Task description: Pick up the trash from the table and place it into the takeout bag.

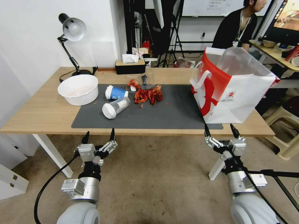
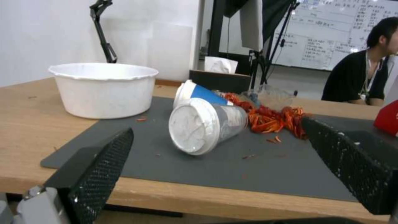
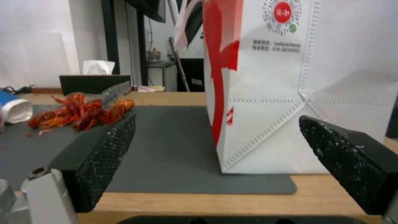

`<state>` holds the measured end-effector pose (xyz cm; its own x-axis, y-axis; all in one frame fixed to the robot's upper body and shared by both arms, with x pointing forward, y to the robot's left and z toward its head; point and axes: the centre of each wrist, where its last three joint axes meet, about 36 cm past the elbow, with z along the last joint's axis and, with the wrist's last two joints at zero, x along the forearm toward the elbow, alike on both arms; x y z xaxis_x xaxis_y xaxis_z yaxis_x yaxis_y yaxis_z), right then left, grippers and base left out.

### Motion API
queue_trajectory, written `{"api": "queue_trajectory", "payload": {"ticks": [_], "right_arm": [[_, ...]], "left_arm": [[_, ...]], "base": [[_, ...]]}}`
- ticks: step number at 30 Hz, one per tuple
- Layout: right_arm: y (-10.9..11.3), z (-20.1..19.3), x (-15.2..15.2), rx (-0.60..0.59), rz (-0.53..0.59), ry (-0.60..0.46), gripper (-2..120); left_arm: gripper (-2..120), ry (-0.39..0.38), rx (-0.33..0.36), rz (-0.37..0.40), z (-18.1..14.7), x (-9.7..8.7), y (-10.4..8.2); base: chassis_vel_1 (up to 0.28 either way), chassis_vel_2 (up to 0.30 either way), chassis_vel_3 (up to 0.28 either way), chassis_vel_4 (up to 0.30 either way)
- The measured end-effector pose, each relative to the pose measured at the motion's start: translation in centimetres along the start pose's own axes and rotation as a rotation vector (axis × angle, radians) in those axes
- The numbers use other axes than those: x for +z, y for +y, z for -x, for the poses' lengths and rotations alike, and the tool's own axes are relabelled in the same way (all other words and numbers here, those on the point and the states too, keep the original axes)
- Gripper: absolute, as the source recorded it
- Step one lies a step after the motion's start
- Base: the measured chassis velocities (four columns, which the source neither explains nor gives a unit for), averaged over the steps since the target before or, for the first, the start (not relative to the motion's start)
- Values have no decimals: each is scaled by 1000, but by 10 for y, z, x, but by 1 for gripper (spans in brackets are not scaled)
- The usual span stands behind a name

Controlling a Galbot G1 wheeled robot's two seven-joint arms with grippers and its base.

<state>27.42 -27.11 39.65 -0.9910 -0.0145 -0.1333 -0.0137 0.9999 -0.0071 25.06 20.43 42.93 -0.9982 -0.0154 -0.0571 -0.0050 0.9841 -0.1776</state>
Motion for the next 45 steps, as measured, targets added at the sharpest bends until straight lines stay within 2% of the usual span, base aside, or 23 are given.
{"api": "queue_trajectory", "payload": {"ticks": [11, 14, 17, 18, 19, 21, 23, 24, 25, 27, 30, 31, 33, 34, 36, 38, 39, 45], "right_arm": [[0, -2, 8, 8, 0, 12, 98], [0, -1, 7, 6, 0, 6, 98], [0, 2, 5, -2, -3, -1, 98], [0, 2, 5, -2, -3, -1, 98], [0, 2, 4, -4, -4, -1, 98], [0, 3, 2, -7, -5, -3, 98], [0, 3, 2, -8, -6, -3, 98], [-1, 3, 1, -8, -8, -3, 98], [0, 3, 0, -9, -8, -4, 98], [0, 4, -1, -10, -9, -5, 98], [2, 4, -4, -16, -13, -7, 98], [2, 4, -4, -16, -13, -7, 98], [4, 4, -5, -18, -17, -7, 98], [4, 4, -5, -18, -17, -7, 98], [5, 5, -6, -18, -18, -7, 98], [5, 5, -7, -17, -19, -8, 98], [5, 5, -7, -17, -19, -8, 98], [6, 7, -9, -13, -22, -12, 98]], "left_arm": [[100, -11, 8, 4, 2, 4, 1], [100, -34, 49, 26, 6, 10, 9], [100, -57, 160, 57, 19, 17, 29], [100, -57, 160, 57, 19, 17, 29], [100, -59, 190, 65, 23, 18, 35], [100, -60, 274, 76, 37, 17, 51], [100, -58, 287, 79, 40, 16, 54], [100, -42, 334, 92, 50, 13, 65], [100, -33, 352, 100, 55, 11, 70], [100, -25, 369, 109, 61, 8, 75], [100, 17, 428, 136, 93, -7, 100], [100, 17, 428, 136, 93, -7, 100], [100, 50, 472, 171, 124, -24, 124], [100, 50, 472, 171, 124, -24, 124], [100, 77, 488, 186, 138, -31, 135], [100, 137, 505, 185, 154, -36, 146], [100, 137, 505, 185, 154, -36, 146], [100, 249, 524, 177, 189, -44, 162]], "base": [[0, 0, 0, 0], [0, 0, 0, 0], [0, 0, 0, 0], [0, 0, 0, 0], [0, 0, 0, 0], [0, 0, 0, 0], [0, 0, 0, 0], [0, 0, 0, 0], [0, 0, 0, 0], [0, 0, 0, 0], [0, 0, 0, 0], [0, 0, 0, 0], [0, 0, 0, 0], [0, 0, 0, 0], [0, 0, 0, 0], [0, 0, 0, 0], [0, 0, 0, 0], [0, 0, 0, 0]]}}
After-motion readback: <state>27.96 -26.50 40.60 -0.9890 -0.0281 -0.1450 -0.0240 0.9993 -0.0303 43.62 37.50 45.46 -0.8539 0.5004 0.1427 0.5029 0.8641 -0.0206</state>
